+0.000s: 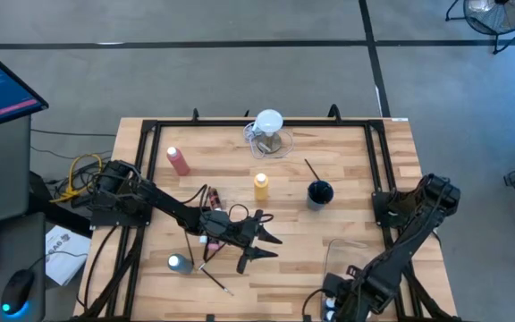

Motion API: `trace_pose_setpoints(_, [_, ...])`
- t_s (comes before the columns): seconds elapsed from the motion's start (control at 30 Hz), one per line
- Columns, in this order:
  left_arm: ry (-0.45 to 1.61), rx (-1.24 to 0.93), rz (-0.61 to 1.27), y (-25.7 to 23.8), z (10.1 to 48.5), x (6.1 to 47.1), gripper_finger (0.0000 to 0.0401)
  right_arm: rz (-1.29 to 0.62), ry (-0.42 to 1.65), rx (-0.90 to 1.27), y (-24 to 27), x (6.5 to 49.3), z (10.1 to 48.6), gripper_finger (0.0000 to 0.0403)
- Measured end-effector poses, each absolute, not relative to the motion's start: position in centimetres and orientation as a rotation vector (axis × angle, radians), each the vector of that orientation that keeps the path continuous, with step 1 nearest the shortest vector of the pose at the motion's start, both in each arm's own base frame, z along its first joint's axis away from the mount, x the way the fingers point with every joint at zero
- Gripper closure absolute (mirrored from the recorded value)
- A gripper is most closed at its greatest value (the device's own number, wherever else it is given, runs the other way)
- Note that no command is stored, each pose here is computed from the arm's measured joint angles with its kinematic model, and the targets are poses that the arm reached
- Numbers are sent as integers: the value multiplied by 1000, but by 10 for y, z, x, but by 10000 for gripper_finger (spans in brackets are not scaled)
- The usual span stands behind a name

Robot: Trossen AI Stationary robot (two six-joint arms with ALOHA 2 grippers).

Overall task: Pick & Place Paint Supplies
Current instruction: Put the small blue paint bottle into the transparent bin

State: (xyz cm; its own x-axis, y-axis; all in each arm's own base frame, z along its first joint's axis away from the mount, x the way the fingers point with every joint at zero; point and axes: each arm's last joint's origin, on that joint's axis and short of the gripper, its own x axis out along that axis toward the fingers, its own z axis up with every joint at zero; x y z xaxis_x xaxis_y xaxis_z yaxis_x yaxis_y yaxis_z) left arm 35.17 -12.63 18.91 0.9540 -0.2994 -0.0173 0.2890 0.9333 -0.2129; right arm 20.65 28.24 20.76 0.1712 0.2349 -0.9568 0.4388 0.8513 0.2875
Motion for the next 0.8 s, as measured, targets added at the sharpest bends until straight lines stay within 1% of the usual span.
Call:
trace_pose_setpoints(0.13, [50, -210, -301, -126, 189, 352, 261, -156, 1418, 572, 282, 206, 207, 403])
trace_pose_setpoints(0.43, [50, -210, -302, -126, 189, 352, 261, -256, 1459, 528, 271, 205, 205, 403])
trace_pose_setpoints(0.8, [49, -210, -302, -126, 189, 352, 261, -223, 1469, 551, 271, 209, 206, 403])
